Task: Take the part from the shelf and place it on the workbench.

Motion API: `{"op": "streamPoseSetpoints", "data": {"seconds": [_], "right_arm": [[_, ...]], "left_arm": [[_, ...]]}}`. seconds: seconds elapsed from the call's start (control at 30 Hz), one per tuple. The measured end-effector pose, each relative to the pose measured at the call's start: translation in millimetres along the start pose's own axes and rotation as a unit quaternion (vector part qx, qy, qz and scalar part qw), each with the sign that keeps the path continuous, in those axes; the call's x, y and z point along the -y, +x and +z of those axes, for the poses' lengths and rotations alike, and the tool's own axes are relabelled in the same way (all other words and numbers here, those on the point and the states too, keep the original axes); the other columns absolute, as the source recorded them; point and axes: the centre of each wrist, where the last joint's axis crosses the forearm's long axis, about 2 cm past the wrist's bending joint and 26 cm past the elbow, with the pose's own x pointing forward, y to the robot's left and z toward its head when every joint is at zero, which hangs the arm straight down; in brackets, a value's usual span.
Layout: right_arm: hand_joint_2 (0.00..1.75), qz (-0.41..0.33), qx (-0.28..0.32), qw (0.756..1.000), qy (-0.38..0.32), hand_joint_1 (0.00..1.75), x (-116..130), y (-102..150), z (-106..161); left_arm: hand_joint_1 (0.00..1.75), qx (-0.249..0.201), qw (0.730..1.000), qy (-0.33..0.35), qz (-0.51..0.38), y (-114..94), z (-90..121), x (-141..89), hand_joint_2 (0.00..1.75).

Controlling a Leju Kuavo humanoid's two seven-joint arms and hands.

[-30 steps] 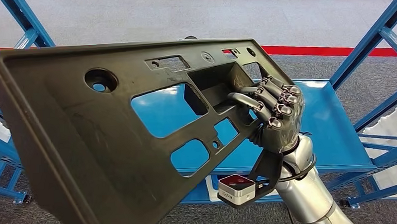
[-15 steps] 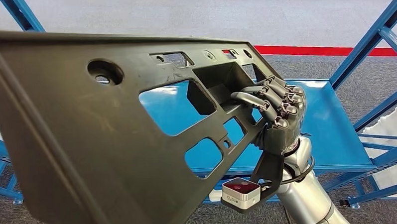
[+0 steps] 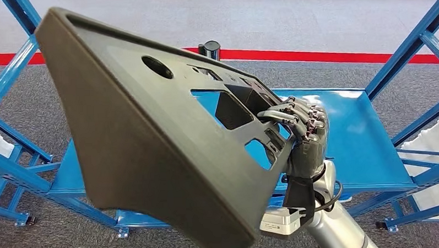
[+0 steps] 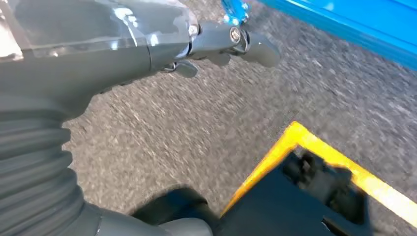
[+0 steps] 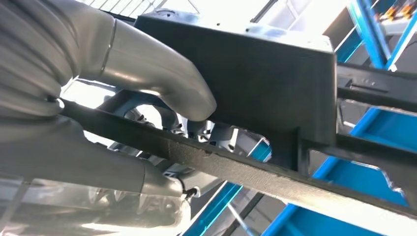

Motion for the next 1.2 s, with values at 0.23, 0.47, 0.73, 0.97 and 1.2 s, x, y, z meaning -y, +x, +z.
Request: {"op": "streamPoseSetpoints", "data": {"seconds": [0.23, 0.47, 0.73, 0.97, 1.2], "right_arm": [[1.75, -0.009, -0.015, 1.000, 0.005, 1.75, -1, 4, 13], [1.75, -0.011, -0.018, 1.000, 0.007, 1.75, -1, 5, 14], [1.75, -0.011, -0.017, 1.000, 0.020, 1.75, -2, 4, 11], [1.75, -0.009, -0.011, 1.000, 0.018, 1.75, -2, 2, 6], [1.75, -0.008, -0.013, 1.000, 0.019, 1.75, -2, 1, 7]], "left_arm": [[0.00, -0.015, 1.000, 0.008, -0.008, -7, -1, -9, 1.75], [0.00, -0.016, 1.000, 0.009, -0.012, -8, -2, -12, 1.75], [0.00, -0.011, 1.000, 0.001, -0.015, -3, -3, -12, 1.75], [0.00, -0.011, 1.000, -0.008, -0.015, -2, -1, -6, 1.75], [0.00, -0.010, 1.000, -0.008, -0.015, -1, -2, -6, 1.75]]}}
